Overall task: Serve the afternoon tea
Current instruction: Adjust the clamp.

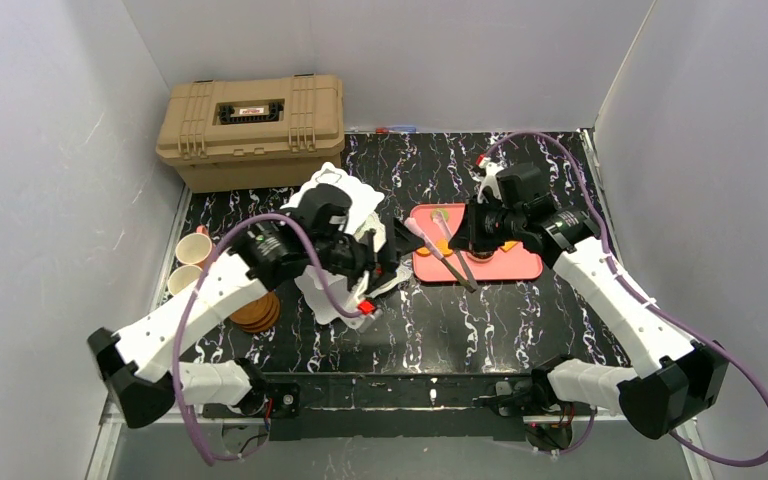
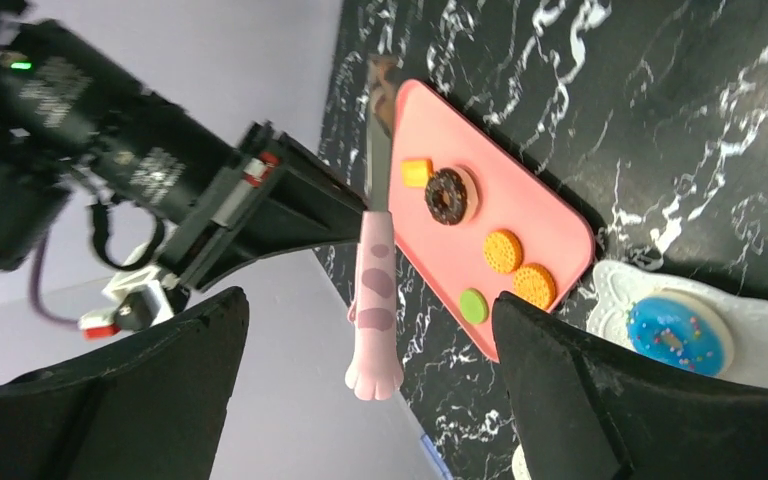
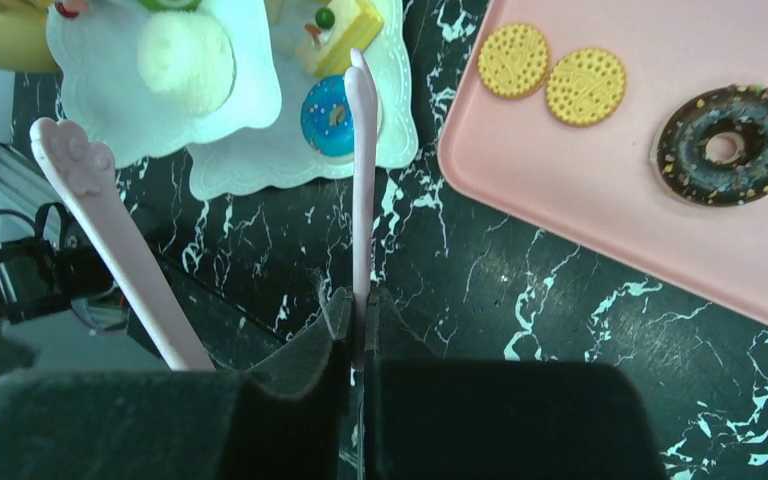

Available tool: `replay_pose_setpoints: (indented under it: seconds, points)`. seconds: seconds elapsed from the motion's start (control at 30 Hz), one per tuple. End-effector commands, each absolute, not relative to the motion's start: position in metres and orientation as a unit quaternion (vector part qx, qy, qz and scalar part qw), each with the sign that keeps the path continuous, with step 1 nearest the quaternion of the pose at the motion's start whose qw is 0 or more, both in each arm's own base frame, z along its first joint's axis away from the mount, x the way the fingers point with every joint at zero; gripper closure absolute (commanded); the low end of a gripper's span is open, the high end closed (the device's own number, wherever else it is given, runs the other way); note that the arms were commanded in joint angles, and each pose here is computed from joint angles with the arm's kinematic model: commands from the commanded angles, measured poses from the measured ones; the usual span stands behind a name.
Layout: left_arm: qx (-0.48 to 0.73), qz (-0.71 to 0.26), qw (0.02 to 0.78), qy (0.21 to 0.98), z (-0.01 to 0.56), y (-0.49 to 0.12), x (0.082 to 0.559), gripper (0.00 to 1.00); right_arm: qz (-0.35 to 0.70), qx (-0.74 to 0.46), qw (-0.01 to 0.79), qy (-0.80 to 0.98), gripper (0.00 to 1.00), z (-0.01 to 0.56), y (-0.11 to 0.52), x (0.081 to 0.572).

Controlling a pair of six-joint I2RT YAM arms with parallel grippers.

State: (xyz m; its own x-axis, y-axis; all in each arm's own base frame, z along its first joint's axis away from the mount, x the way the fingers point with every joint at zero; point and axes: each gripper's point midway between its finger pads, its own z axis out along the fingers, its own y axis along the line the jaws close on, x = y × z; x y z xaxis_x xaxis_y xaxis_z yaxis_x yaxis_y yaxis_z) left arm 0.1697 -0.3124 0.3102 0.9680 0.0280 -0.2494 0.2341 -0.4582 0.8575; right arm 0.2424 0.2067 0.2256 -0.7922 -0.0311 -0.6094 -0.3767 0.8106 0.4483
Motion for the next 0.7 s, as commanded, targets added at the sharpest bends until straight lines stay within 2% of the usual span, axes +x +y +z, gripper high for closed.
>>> replay_pose_setpoints:
  seconds: [0.0,0.2,0.43,0.53,0.67]
  points:
    - [0.873,-0.014,0.486,0.049,0.297,-0.325,0.195,0.14,0.310,-0.140,0.299,0.891,0.99,0.244,0.211,0.232]
    - [0.881,0.017,0.468,0.060,0.282,-0.343,0.217,0.27,0.327,-0.150,0.296,0.885,0.99,0.254,0.215,0.227]
    - [0.875,0.031,0.478,0.078,0.284,-0.351,0.226,0.66,0.357,-0.159,0.293,0.873,0.99,0.264,0.224,0.222]
    - [0.871,0.038,0.484,0.079,0.283,-0.353,0.230,0.79,0.366,-0.162,0.292,0.869,0.99,0.267,0.226,0.220]
    - [0.861,0.044,0.499,0.087,0.289,-0.355,0.233,0.90,0.375,-0.166,0.295,0.863,0.99,0.272,0.229,0.219]
